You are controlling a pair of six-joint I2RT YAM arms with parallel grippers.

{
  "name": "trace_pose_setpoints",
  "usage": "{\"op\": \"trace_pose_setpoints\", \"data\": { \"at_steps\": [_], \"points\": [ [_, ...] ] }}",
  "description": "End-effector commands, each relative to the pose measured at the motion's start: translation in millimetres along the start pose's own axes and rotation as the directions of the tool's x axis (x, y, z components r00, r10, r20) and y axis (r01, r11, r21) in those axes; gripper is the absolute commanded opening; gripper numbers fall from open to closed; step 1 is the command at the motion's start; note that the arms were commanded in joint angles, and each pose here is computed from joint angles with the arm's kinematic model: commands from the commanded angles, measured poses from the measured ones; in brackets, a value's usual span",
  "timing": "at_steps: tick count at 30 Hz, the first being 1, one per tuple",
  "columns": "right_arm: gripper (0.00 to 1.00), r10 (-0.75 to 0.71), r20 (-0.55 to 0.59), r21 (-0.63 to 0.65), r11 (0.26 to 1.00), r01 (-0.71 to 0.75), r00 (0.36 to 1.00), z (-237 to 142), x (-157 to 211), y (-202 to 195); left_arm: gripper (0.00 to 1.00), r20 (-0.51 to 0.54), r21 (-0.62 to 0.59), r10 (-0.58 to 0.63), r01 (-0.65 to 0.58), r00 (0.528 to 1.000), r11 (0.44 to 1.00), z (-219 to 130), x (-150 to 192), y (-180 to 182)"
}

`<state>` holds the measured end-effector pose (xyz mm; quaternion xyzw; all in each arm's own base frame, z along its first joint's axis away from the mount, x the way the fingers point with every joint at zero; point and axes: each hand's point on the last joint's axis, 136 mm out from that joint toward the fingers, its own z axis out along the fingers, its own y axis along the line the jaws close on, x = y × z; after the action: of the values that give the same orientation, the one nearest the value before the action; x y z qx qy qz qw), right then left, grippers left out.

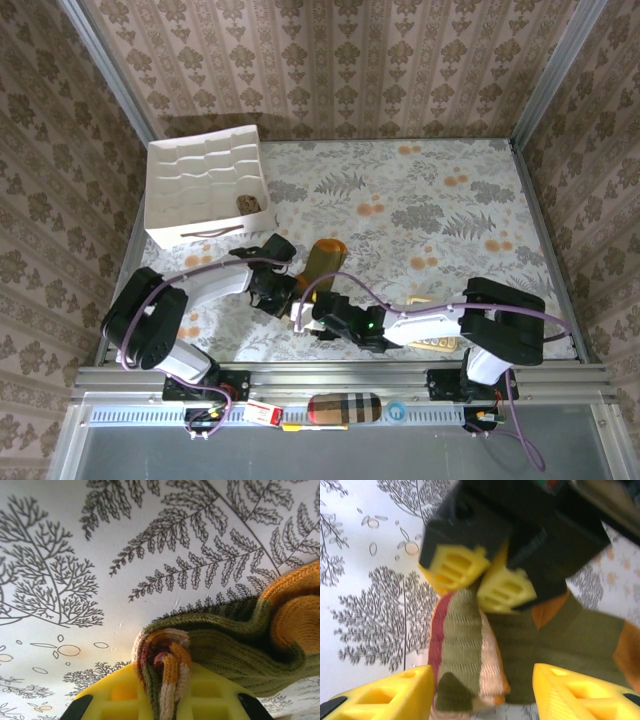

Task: Roll the socks

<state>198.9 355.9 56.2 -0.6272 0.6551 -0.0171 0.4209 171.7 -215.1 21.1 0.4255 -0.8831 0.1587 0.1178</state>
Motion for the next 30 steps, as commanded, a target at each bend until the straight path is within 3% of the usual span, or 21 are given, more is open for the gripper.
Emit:
{"op": "trace_pose_setpoints", "data": {
  "at_steps": [1, 5, 10, 16, 18, 22, 24, 26, 30],
  "points": [
    [0.54, -0.097, 0.003, 0.057, 0.994, 0.097, 0.995, 7, -16, -5, 0.00, 0.072, -0.221, -0.048, 0.063, 0.996, 0.973, 8, -19, 54],
    [0.48, -0.123, -0.013, 0.021, 0.992, 0.124, 0.992, 18, -19, 4, 0.00, 0.069, -0.216, -0.044, 0.058, 0.997, 0.975, 9, -20, 50],
    [0.21, -0.090, -0.142, 0.039, 0.995, 0.097, 0.986, 37, 15, 9, 0.00, 0.067, -0.208, -0.031, 0.044, 0.997, 0.977, 7, -20, 49],
    [0.05, 0.021, -0.235, -0.018, 1.000, -0.026, 0.972, 40, 52, 22, 0.01, 0.076, -0.149, -0.022, 0.033, 0.997, 0.988, -1, -20, 42],
    [0.00, 0.090, -0.246, -0.070, 0.991, -0.110, 0.965, 39, 59, 27, 0.13, 0.076, -0.101, -0.016, 0.024, 0.997, 0.995, -5, -20, 36],
    [0.00, 0.205, -0.269, -0.234, 0.934, -0.270, 0.941, 35, 67, 45, 0.55, 0.055, 0.051, -0.020, 0.017, 0.998, 0.999, -12, -20, 18],
    [0.00, 0.256, -0.286, -0.304, 0.889, -0.341, 0.923, 33, 70, 52, 0.69, 0.042, 0.106, -0.053, 0.049, 0.998, 0.993, -15, -21, 16],
    [0.00, 0.313, -0.306, -0.358, 0.837, -0.413, 0.899, 32, 73, 54, 0.77, 0.056, 0.159, -0.075, 0.065, 0.996, 0.985, -20, -27, 13],
    [0.00, 0.381, -0.328, -0.432, 0.753, -0.496, 0.865, 28, 75, 55, 0.81, 0.098, 0.259, -0.098, 0.069, 0.990, 0.963, -34, -38, 7]
  ]
}}
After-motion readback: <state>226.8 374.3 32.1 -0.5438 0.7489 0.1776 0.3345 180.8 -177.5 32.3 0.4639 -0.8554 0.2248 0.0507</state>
